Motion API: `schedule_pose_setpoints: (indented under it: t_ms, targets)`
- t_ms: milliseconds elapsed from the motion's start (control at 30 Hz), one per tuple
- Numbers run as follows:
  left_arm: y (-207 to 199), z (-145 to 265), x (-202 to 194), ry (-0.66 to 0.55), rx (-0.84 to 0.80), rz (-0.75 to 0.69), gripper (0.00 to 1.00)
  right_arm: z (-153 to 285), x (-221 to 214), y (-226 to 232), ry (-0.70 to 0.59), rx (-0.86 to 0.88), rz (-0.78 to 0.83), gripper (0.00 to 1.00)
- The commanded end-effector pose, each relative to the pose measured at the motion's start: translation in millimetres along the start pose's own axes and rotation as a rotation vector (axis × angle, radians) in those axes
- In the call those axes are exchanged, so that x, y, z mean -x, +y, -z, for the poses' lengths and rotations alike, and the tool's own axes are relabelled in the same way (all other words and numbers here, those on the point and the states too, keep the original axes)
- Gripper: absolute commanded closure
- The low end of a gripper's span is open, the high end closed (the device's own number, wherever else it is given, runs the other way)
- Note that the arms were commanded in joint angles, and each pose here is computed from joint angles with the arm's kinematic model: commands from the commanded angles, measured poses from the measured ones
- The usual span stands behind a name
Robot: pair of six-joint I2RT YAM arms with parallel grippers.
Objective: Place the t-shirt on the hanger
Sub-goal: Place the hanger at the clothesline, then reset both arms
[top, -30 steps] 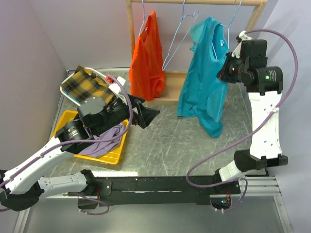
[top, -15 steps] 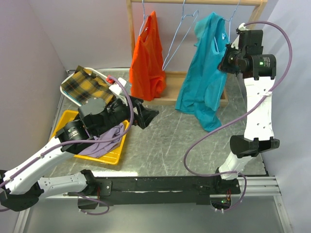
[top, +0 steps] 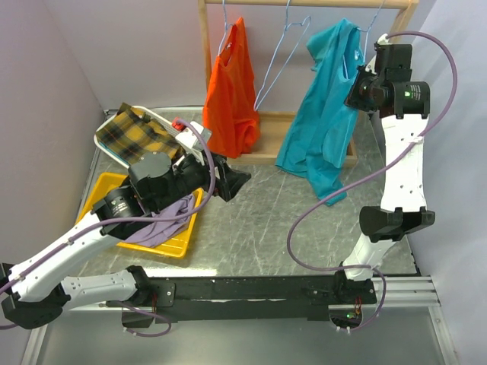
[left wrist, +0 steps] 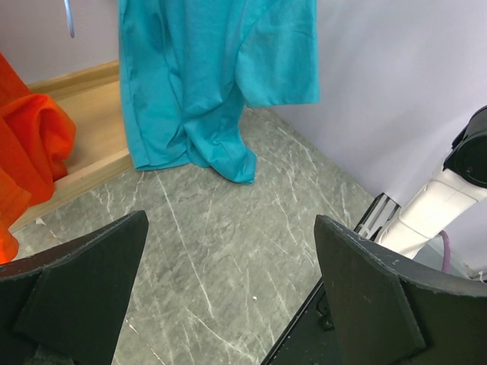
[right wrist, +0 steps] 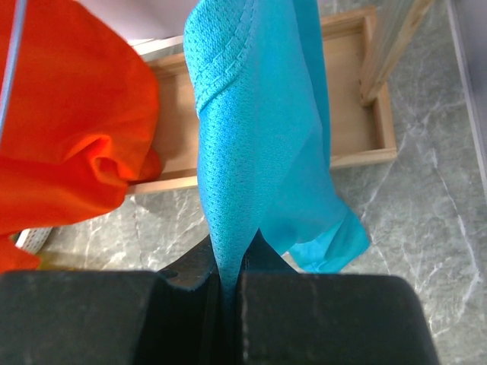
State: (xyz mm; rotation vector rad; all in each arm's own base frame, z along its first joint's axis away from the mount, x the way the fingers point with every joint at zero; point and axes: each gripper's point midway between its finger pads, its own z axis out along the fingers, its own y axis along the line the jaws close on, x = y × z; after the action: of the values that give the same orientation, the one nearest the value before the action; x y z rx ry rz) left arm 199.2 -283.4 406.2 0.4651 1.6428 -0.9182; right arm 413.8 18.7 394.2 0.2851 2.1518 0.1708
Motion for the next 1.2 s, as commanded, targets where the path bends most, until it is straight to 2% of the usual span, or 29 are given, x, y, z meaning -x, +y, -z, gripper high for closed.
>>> schedule_pose_setpoints:
  t_ms: [0, 300, 367, 400, 500, 567, 667, 733, 767, 933, 1067, 1167]
  targets:
    - [3, -2, 7, -0.025, 0.019, -0.014, 0.04, -5, 29, -6, -0.116, -0.029, -0.011, 1.00]
    - [7, -6, 2, -0.015, 0.035, -0.012, 0.04, -4, 19, -21, -0.106, -0.100, -0.012, 0.99]
    - [9, -8, -1, -0.009, 0.043, -0.010, 0.04, 5, 18, -22, -0.118, -0.105, -0.015, 0.90]
    - [10, -8, -2, -0.006, 0.046, -0.009, 0.04, 9, 16, -24, -0.120, -0.110, -0.022, 0.79]
    - [12, -10, -4, -0.003, 0.060, -0.004, 0.04, 16, 12, -27, -0.120, -0.124, -0.030, 0.59]
    - [14, -11, -5, -0.001, 0.070, 0.002, 0.04, 31, 10, -25, -0.131, -0.111, -0.031, 0.54]
    - [16, -13, -6, -0.003, 0.088, 0.016, 0.04, 52, 8, -25, -0.158, -0.099, -0.043, 0.39]
    - [18, -14, -8, 0.006, 0.098, 0.024, 0.04, 68, -2, -27, -0.172, -0.090, -0.049, 0.34]
    - [18, -16, -10, 0.012, 0.098, 0.027, 0.04, 66, -10, -30, -0.163, -0.096, -0.051, 0.24]
    - [23, -22, -19, 0.033, 0.126, 0.042, 0.04, 105, -25, -23, -0.226, -0.023, -0.056, 0.15]
    - [31, -24, -26, 0.043, 0.170, 0.073, 0.04, 121, -43, -5, -0.252, 0.046, -0.032, 0.00]
    - [41, -25, -34, 0.048, 0.218, 0.101, 0.04, 123, -63, 19, -0.241, 0.120, -0.001, 0.00]
